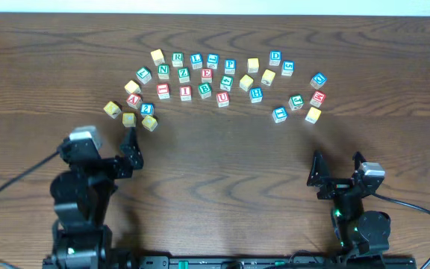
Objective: Spell out NEURIPS
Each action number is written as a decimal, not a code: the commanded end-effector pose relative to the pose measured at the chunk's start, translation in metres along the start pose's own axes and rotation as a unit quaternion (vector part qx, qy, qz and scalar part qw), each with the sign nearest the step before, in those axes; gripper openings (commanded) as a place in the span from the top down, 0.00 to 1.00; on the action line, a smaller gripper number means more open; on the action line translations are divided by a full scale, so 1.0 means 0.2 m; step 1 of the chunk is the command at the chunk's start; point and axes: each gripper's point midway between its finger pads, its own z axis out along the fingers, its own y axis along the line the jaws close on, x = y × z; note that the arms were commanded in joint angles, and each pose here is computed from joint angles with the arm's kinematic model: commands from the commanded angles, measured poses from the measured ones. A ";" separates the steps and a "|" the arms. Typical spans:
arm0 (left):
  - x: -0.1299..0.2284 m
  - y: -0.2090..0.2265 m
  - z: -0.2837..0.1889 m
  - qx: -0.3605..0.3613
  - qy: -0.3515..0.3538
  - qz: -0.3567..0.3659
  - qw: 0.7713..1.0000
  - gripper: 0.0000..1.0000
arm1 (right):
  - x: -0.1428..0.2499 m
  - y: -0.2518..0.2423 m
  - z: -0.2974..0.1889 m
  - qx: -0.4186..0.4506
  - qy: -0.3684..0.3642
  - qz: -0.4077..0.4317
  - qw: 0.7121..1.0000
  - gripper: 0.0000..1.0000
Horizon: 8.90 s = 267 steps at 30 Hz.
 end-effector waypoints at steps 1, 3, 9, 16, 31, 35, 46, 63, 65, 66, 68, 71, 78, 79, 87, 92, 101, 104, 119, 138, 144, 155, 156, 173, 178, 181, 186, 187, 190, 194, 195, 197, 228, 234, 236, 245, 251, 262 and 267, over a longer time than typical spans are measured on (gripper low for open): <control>-0.10 -0.07 0.03 0.021 0.026 0.005 0.999 0.02 | 0.00 -0.01 0.00 0.007 -0.003 -0.006 1.000 0.01; -0.12 -0.07 0.05 0.016 0.046 0.002 0.999 0.02 | 0.00 -0.01 0.00 0.007 -0.003 -0.006 1.000 0.01; -0.17 -0.08 0.10 0.004 0.107 0.020 0.994 0.02 | 0.00 -0.01 0.00 0.007 -0.003 -0.006 1.000 0.01; -0.22 -0.08 0.17 -0.011 0.182 0.011 0.983 0.02 | 0.00 -0.01 0.00 0.007 -0.003 -0.006 1.000 0.01; -0.14 -0.18 0.35 0.005 0.310 0.012 0.951 0.03 | 0.00 -0.01 0.00 0.007 -0.003 -0.006 1.000 0.01; -0.12 -0.28 0.41 0.025 0.325 0.028 0.945 0.02 | 0.00 -0.01 0.00 0.007 -0.003 -0.006 1.000 0.01; -0.01 -0.35 0.49 0.012 0.386 0.058 0.921 0.02 | 0.00 -0.01 0.00 0.007 -0.003 -0.006 1.000 0.01; -0.02 -0.36 0.50 0.014 0.382 0.058 0.922 0.02 | 0.00 -0.01 0.00 0.007 -0.003 -0.006 1.000 0.01; -0.02 -0.36 0.50 0.013 0.383 0.058 0.922 0.02 | 0.00 -0.01 0.00 0.007 -0.003 -0.006 1.000 0.01; -0.02 -0.36 0.50 0.013 0.383 0.058 0.922 0.02 | 0.00 -0.01 0.00 0.007 -0.003 -0.006 1.000 0.01; -0.02 -0.36 0.50 0.013 0.383 0.058 0.922 0.02 | 0.00 -0.02 0.00 0.010 -0.004 -0.006 1.000 0.01; -0.02 -0.36 0.50 0.013 0.383 0.058 0.922 0.02 | 0.00 0.00 0.00 -0.004 0.000 0.002 1.000 0.01; -0.02 -0.36 0.50 0.014 0.383 0.058 0.922 0.02 | 0.00 0.01 0.00 -0.009 -0.001 0.002 1.000 0.01; -0.02 -0.36 0.50 0.013 0.383 0.058 0.922 0.02 | 0.00 0.01 0.00 -0.009 -0.002 0.002 1.000 0.01; -0.03 -0.36 0.52 0.016 0.374 0.059 0.925 0.02 | -0.03 0.10 -0.01 -0.052 0.005 -0.001 0.999 0.01; -0.06 -0.35 0.54 0.009 0.362 0.063 0.930 0.02 | -0.17 0.15 -0.01 -0.058 0.005 -0.001 0.998 0.01; -0.10 -0.28 0.56 -0.025 0.343 0.073 0.936 0.02 | -0.48 0.27 0.15 -0.063 0.048 -0.023 0.997 0.01; -0.14 -0.27 0.56 -0.029 0.337 0.067 0.939 0.02 | -0.54 0.32 0.25 -0.074 0.078 -0.025 0.994 0.01; -0.35 -0.22 0.52 -0.047 0.309 0.049 0.949 0.03 | -0.58 0.53 0.81 -0.116 0.320 -0.022 0.940 0.01; -0.31 -0.20 0.52 -0.051 0.324 0.048 0.943 0.02 | -0.22 0.61 1.11 -0.124 0.469 -0.036 0.873 0.01; -0.28 -0.19 0.53 -0.056 0.336 0.040 0.939 0.02 | -0.21 0.62 1.11 -0.126 0.469 -0.037 0.874 0.01; -0.19 -0.17 0.62 -0.066 0.357 0.025 0.932 0.02 | -0.20 0.61 1.11 -0.123 0.473 -0.036 0.871 0.01; -0.17 -0.16 0.64 -0.067 0.360 0.024 0.930 0.02 | -0.19 0.61 1.11 -0.124 0.474 -0.036 0.871 0.01; -0.06 -0.16 0.79 -0.057 0.377 0.012 0.925 0.03 | -0.17 0.62 1.09 -0.123 0.482 -0.033 0.867 0.01; -0.06 -0.16 0.79 -0.057 0.377 0.012 0.924 0.02 | -0.17 0.61 1.10 -0.119 0.481 -0.035 0.868 0.01; -0.06 -0.16 0.79 -0.057 0.377 0.011 0.925 0.02 | -0.17 0.60 1.10 -0.116 0.481 -0.037 0.868 0.01; -0.07 -0.16 0.80 -0.056 0.372 0.011 0.927 0.02 | -0.17 0.60 1.10 -0.115 0.481 -0.037 0.868 0.01; -0.07 -0.16 0.80 -0.056 0.370 0.011 0.927 0.02 | -0.17 0.60 1.10 -0.114 0.481 -0.036 0.868 0.01; -0.07 -0.16 0.80 -0.055 0.369 0.011 0.928 0.03 | -0.17 0.60 1.10 -0.112 0.482 -0.032 0.868 0.01; -0.08 -0.17 0.81 -0.054 0.364 0.012 0.930 0.02 | -0.17 0.60 1.10 -0.111 0.482 -0.030 0.869 0.01; -0.09 -0.17 0.81 -0.054 0.362 0.011 0.931 0.02 | -0.17 0.60 1.10 -0.111 0.482 -0.030 0.869 0.01; -0.09 -0.17 0.82 -0.053 0.360 0.012 0.932 0.02 | -0.17 0.60 1.10 -0.110 0.482 -0.031 0.869 0.01; -0.45 -0.30 0.84 -0.033 0.281 0.013 0.959 0.01 | -0.16 0.59 1.08 -0.107 0.488 -0.030 0.865 0.01; -0.38 -0.35 0.87 -0.045 0.293 0.031 0.955 0.02 | -0.14 0.52 1.07 -0.058 0.498 -0.020 0.865 0.01; -0.33 -0.37 0.88 -0.042 0.303 0.034 0.951 0.03 | -0.14 0.45 1.07 -0.003 0.500 -0.007 0.866 0.01; -0.13 -0.38 0.95 -0.057 0.351 0.011 0.935 0.03 | -0.14 0.29 1.04 0.099 0.500 -0.014 0.860 0.01; -0.05 -0.41 0.99 -0.052 0.367 0.016 0.929 0.02 | -0.15 0.20 1.02 0.149 0.493 -0.027 0.857 0.01; 0.05 -0.56 1.05 -0.046 0.368 -0.011 0.929 0.03 | -0.15 0.20 1.02 0.150 0.492 -0.028 0.857 0.01; 0.12 -0.60 1.07 -0.044 0.380 -0.009 0.924 0.06 | -0.15 0.20 1.02 0.150 0.492 -0.028 0.857 0.01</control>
